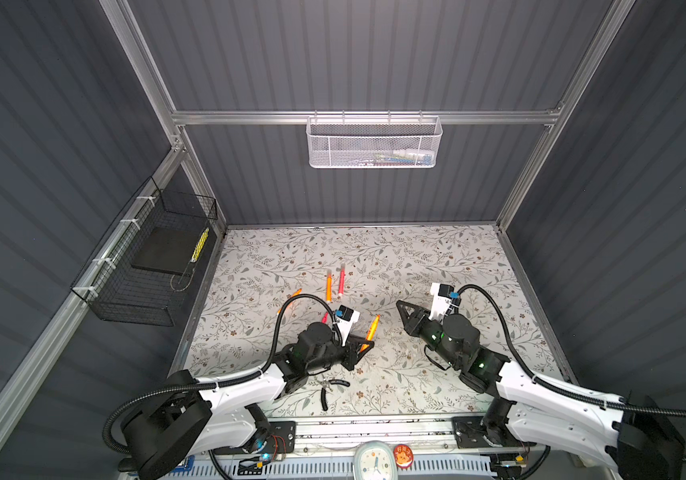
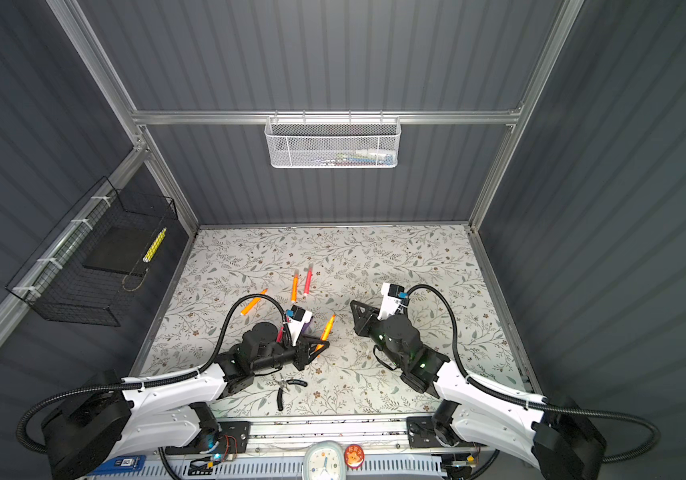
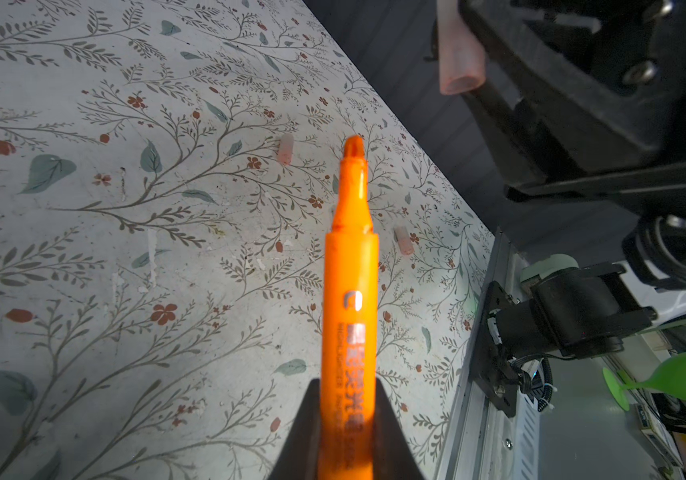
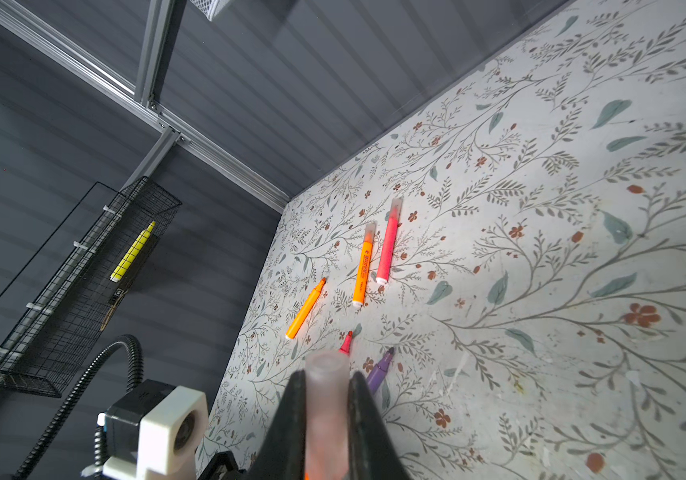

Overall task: Insert the pens into the pen caps
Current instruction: 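Carry the pink cap over the orange marker tip held by the left gripper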

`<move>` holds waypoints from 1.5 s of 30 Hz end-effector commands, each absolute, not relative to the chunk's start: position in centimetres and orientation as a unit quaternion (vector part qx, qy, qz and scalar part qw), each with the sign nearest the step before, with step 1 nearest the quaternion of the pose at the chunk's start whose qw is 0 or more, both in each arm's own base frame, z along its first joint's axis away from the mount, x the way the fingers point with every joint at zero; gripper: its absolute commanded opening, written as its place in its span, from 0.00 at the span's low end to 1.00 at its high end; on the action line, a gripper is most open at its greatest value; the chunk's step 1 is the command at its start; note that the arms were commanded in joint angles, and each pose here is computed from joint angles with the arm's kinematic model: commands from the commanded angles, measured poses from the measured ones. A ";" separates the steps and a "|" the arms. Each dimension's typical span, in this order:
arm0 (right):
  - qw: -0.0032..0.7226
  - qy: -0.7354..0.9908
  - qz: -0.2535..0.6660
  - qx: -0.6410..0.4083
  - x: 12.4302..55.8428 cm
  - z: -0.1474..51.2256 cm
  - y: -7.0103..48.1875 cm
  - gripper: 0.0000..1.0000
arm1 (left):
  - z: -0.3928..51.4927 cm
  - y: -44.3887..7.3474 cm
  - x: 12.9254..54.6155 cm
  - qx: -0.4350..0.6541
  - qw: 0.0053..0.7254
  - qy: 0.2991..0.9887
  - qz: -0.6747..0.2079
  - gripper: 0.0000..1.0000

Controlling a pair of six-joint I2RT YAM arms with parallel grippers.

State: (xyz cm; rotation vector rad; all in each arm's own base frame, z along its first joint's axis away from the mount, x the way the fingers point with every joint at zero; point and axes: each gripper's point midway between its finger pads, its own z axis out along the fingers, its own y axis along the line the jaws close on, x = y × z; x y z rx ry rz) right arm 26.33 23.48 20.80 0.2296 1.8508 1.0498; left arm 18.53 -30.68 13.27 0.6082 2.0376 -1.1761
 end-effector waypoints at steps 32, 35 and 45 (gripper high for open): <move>0.441 0.752 0.483 0.080 27.1 19.2 27.9 0.00 | 15.3 -31.8 20.1 0.215 0.381 0.771 -0.463 0.00; 0.444 0.752 0.481 0.080 27.1 19.3 27.9 0.00 | 15.3 -31.9 19.9 0.218 0.377 0.769 -0.468 0.00; 0.473 0.749 0.459 0.076 27.5 20.7 27.1 0.00 | 15.2 -31.9 19.7 0.218 0.374 0.768 -0.471 0.00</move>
